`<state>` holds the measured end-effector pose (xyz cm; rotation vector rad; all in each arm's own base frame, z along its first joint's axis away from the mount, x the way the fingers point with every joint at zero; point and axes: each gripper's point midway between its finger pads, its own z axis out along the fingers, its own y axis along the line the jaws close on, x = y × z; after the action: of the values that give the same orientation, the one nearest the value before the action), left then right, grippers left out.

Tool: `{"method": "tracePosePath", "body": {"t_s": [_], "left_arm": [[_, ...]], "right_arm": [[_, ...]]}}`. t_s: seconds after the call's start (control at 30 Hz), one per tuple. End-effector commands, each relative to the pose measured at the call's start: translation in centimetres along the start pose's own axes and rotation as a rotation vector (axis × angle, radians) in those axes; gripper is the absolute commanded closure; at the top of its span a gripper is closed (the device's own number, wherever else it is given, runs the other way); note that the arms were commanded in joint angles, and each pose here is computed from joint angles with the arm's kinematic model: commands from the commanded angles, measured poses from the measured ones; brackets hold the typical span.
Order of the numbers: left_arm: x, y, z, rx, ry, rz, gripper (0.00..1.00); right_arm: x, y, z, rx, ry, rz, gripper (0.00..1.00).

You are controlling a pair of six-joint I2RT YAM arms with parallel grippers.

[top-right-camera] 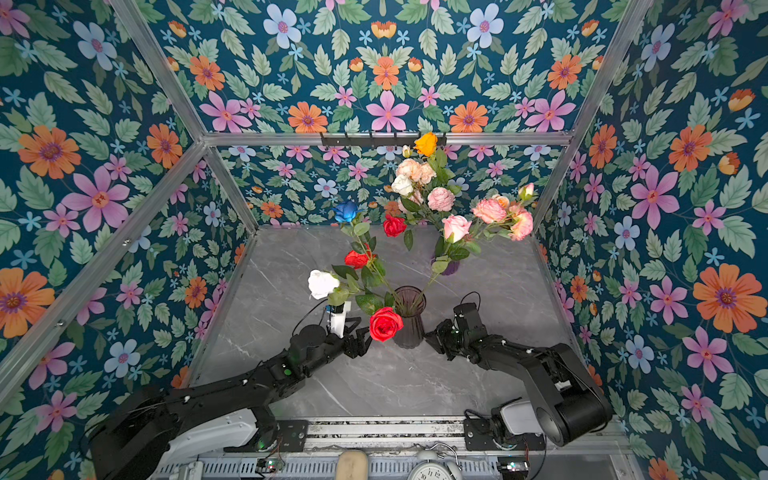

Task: Arrange the flowers into the vase
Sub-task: 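Slide the dark red vase with both grippers farther, next to the purple vase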

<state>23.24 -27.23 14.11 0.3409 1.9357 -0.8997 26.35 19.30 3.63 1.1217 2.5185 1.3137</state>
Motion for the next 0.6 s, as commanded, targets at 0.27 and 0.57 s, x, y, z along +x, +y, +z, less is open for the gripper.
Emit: {"method": "tracePosePath", "body": {"t_s": [0.27,0.57], "left_arm": [[1.6,-0.6,3.7,0.089,-0.007,-0.122,0.32],[5.1,1.2,5.1,0.031,0.134,-0.138,0.36]], "right_arm": [[-0.2,3.2,2.3,-0.089,0.045,-0.034,0.81],[-0.7,4.5,3.5,-0.113,0.067,-0.045,0.81]]}}
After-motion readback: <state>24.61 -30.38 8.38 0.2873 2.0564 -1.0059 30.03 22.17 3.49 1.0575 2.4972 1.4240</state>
